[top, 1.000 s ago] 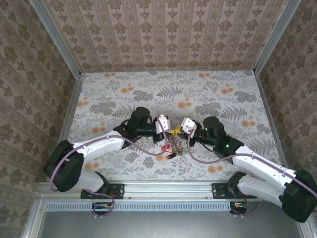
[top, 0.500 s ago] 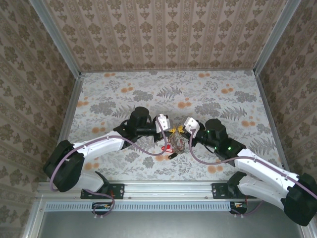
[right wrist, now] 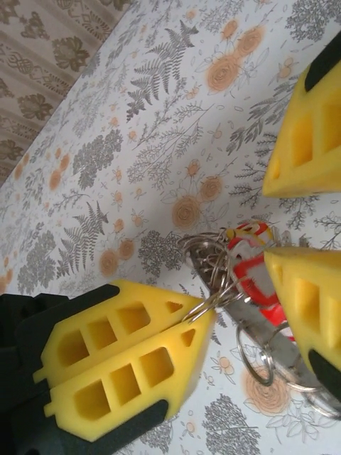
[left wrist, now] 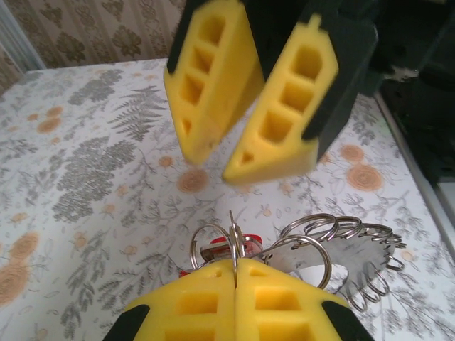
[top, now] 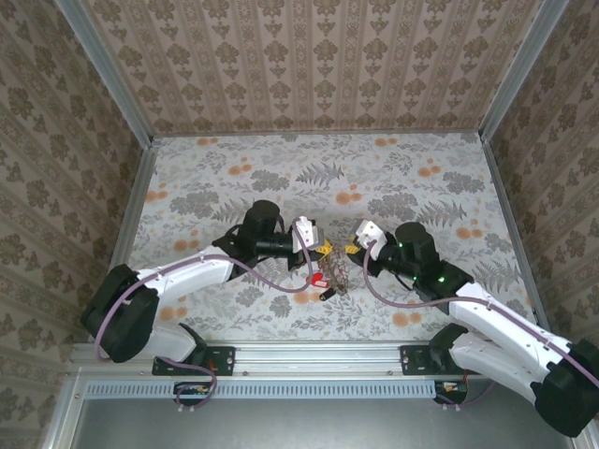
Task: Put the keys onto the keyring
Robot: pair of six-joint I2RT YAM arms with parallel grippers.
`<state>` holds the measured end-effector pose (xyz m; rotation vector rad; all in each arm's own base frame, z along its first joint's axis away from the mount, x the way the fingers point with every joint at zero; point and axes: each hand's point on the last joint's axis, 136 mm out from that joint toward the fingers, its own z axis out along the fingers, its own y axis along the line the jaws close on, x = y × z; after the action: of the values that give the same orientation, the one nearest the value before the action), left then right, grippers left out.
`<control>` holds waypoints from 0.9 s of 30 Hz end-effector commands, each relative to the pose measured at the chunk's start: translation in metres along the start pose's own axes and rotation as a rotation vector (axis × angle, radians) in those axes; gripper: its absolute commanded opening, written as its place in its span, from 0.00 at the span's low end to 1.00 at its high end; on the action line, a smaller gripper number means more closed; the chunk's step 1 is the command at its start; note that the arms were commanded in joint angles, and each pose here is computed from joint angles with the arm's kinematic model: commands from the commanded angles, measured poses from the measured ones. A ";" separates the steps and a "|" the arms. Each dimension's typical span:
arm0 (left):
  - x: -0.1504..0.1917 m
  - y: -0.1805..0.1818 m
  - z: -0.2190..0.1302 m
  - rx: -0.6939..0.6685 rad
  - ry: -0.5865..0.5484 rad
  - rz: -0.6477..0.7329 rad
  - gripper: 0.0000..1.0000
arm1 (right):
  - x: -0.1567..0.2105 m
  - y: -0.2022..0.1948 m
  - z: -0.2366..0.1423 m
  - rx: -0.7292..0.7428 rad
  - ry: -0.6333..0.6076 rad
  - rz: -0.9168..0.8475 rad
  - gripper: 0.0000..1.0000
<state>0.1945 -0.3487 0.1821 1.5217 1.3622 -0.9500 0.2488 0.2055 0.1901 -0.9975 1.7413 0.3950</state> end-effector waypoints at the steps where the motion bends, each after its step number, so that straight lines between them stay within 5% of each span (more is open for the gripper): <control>1: -0.026 -0.014 -0.016 0.108 -0.072 0.041 0.00 | -0.017 0.018 -0.014 -0.125 -0.037 -0.047 0.29; 6: -0.031 -0.018 -0.025 0.170 -0.082 0.021 0.00 | -0.033 0.041 -0.020 -0.266 -0.119 -0.095 0.27; 27: -0.041 -0.016 -0.019 0.176 -0.074 0.033 0.00 | -0.052 0.050 0.000 -0.387 -0.162 -0.172 0.22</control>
<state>0.1755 -0.3380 0.1969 1.6124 1.3360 -1.1273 0.2205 0.2511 0.2134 -1.2952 1.5259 0.6732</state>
